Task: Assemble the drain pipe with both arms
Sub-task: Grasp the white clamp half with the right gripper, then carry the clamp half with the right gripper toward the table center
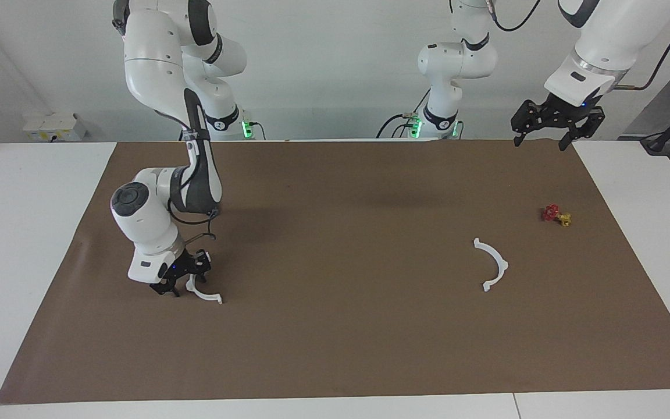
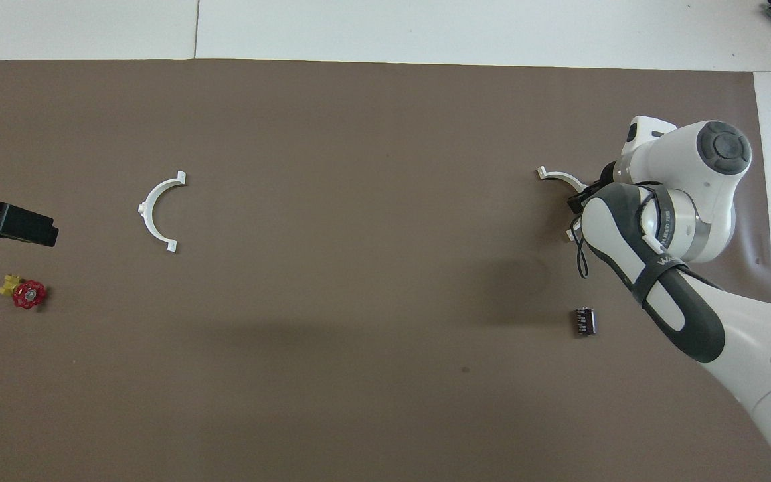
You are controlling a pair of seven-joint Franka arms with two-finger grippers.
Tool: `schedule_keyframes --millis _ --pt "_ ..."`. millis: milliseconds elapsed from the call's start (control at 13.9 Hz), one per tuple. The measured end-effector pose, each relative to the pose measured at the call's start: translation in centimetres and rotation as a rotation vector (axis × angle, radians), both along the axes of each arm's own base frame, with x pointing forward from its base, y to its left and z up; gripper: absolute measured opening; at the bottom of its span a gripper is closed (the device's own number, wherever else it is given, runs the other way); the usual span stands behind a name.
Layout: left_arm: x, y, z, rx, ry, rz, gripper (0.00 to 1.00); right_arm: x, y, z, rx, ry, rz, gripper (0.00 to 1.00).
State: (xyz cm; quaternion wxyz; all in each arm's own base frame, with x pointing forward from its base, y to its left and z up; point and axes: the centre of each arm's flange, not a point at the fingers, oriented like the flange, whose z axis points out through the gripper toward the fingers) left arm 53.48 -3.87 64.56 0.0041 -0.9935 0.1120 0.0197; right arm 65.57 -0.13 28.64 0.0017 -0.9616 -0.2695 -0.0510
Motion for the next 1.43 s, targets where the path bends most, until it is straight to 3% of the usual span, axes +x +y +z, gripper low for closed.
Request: schedule_keyframes --millis 215,287,502,717,1004,1434 --pt "0.0 0.0 0.0 0.0 0.0 0.0 1.0 0.0 0.1 0.3 0.003 -0.004 0.0 0.23" --pt "0.0 0.0 0.0 0.0 0.0 0.0 1.0 0.0 0.1 0.3 0.003 -0.005 0.0 0.21" --pt "0.0 0.0 0.0 0.0 0.0 0.0 1.0 0.4 0.5 1.8 0.008 -0.029 -0.011 0.21" --pt "0.0 0.0 0.0 0.0 0.0 0.0 1.0 0.0 3.9 6.3 0.039 -0.025 -0.112 0.21" --pt "0.0 0.0 0.0 0.0 0.0 0.0 1.0 -2.8 12.5 11.5 0.04 0.011 -0.311 0.21" --pt "0.0 0.0 0.0 0.0 0.0 0.0 1.0 -7.7 26.0 10.7 0.025 0.029 -0.577 0.21"
